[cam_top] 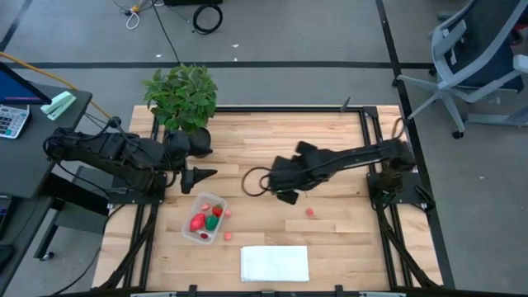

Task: Pick and placing Produce into tupperware
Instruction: Put the red cherry into the transparent bin

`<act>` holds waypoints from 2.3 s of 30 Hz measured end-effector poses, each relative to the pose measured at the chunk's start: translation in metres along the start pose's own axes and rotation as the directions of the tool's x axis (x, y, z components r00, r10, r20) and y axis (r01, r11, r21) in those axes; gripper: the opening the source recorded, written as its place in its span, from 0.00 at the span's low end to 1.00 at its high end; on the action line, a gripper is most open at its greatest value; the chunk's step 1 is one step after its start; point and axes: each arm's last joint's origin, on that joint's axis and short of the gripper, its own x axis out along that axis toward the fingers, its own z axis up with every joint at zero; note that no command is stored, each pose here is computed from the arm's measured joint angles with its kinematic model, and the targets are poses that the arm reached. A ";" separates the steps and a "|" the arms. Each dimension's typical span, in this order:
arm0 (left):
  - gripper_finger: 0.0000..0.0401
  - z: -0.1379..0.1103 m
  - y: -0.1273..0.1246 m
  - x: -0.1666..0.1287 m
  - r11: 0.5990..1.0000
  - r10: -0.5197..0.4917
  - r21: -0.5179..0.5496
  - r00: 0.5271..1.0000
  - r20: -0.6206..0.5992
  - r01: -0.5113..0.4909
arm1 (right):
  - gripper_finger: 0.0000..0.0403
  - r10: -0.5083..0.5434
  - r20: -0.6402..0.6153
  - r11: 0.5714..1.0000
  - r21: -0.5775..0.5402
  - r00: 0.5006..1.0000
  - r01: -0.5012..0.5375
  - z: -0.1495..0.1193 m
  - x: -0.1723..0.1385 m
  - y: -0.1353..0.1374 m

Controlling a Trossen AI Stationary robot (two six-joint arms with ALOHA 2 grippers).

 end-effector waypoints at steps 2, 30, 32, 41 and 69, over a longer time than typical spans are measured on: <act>0.91 0.000 0.000 0.000 1.000 0.000 0.000 1.000 0.000 0.000 | 0.34 -0.010 -0.012 0.998 0.056 1.000 0.010 -0.021 0.007 -0.009; 0.91 0.000 0.000 0.000 1.000 0.000 0.001 1.000 0.000 0.000 | 0.49 0.345 0.371 0.814 0.338 0.862 -0.472 -0.188 0.126 -0.018; 0.91 0.000 0.000 0.000 1.000 0.000 0.000 1.000 0.000 0.000 | 0.51 0.352 0.383 0.810 0.332 0.854 -0.482 -0.184 0.127 -0.014; 0.91 0.000 0.000 0.000 1.000 0.000 0.001 1.000 0.000 0.000 | 0.53 0.309 0.338 0.841 0.340 0.889 -0.422 -0.181 0.149 0.001; 0.91 0.000 0.000 0.000 1.000 0.001 0.001 1.000 0.000 -0.001 | 0.26 0.211 0.360 0.891 0.311 0.909 -0.330 -0.182 0.168 0.013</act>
